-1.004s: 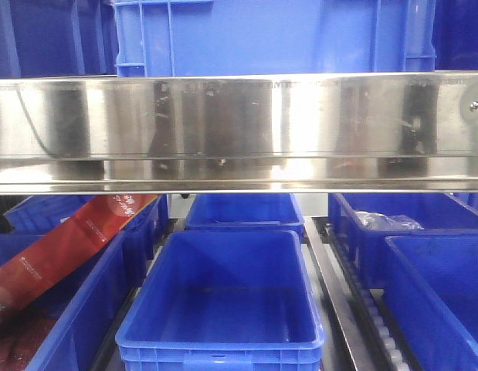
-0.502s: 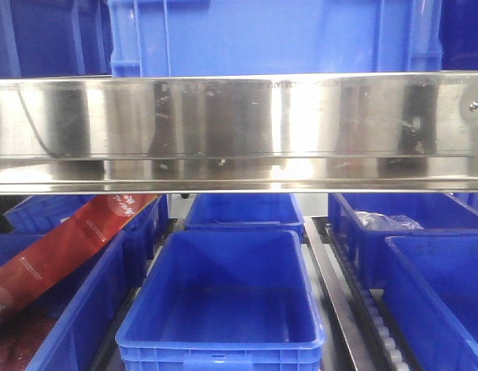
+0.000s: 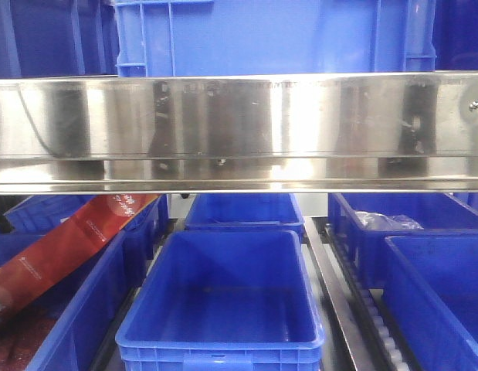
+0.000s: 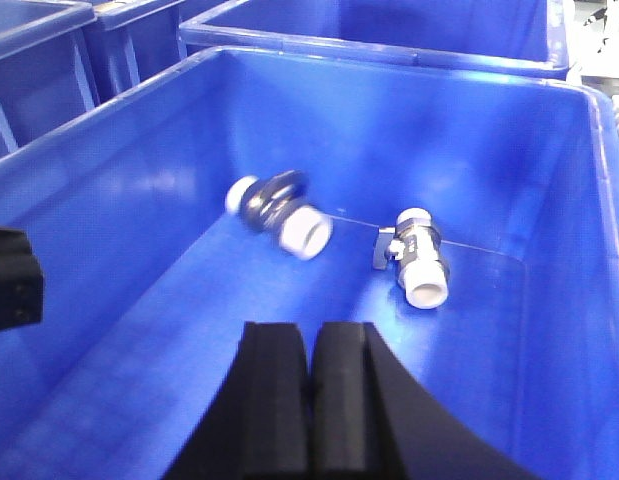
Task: Place valve from conveyor to right shelf box
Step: 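Raise both empty grippers up out of the boxes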
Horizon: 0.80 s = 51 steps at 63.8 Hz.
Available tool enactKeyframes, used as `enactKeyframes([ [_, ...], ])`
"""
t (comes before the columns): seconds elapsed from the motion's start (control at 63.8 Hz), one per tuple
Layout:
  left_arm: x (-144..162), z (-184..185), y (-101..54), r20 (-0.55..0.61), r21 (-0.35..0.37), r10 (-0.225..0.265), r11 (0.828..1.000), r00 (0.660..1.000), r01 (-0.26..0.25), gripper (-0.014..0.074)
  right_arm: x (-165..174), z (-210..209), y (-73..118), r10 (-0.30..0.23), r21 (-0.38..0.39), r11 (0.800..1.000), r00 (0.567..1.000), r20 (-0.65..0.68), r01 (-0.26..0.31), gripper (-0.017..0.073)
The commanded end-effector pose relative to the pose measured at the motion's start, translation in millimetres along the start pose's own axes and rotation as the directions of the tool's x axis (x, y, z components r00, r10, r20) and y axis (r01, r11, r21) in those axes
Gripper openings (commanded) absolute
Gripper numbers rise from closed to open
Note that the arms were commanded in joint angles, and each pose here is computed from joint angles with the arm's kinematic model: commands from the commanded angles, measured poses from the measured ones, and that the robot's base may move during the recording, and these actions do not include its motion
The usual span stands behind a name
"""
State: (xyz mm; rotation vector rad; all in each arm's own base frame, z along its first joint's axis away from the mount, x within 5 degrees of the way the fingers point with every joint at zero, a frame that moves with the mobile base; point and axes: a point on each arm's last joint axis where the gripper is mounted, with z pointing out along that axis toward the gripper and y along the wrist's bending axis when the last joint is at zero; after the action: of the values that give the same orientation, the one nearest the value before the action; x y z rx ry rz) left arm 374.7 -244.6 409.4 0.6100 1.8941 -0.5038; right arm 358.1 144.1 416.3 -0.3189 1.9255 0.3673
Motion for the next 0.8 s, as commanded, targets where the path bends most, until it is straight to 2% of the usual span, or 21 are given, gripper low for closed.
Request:
enactKeyframes([
  [0.0, -21, -28, -5.5, 0.069, 0.008, 0.005, 1.0, 0.998, -0.005, -0.0111, -17, -24, -4.1, 0.0, 0.013, 1.0, 0.997, 0.074, -0.001, -0.0169],
  [0.251, -48, -85, -13.1, 0.189, 0.003, 0.022, 1.0, 0.982, -0.023, -0.0111, -29, -74, -16.7, -0.007, 0.064, 0.998, 0.988, 0.151, -0.003, -0.0169],
  [0.424, -51, -102, -15.4, 0.214, 0.002, 0.026, 1.0, 0.977, -0.027, -0.0111, -15, -100, -16.6, -0.023, 0.082, 0.997, 0.979, 0.204, 0.006, -0.0169],
  [0.58, -38, -111, -15.4, 0.208, -0.006, 0.018, 1.0, 0.978, -0.017, -0.0111, 12, -121, -16.6, -0.025, 0.093, 0.996, 0.964, 0.265, 0.001, -0.0169],
  [0.784, 5, -137, -15.1, 0.217, -0.036, 0.004, 0.999, 0.976, 0.004, -0.0111, 64, -155, -16.1, -0.026, 0.103, 0.995, 0.956, 0.292, -0.004, -0.0169],
])
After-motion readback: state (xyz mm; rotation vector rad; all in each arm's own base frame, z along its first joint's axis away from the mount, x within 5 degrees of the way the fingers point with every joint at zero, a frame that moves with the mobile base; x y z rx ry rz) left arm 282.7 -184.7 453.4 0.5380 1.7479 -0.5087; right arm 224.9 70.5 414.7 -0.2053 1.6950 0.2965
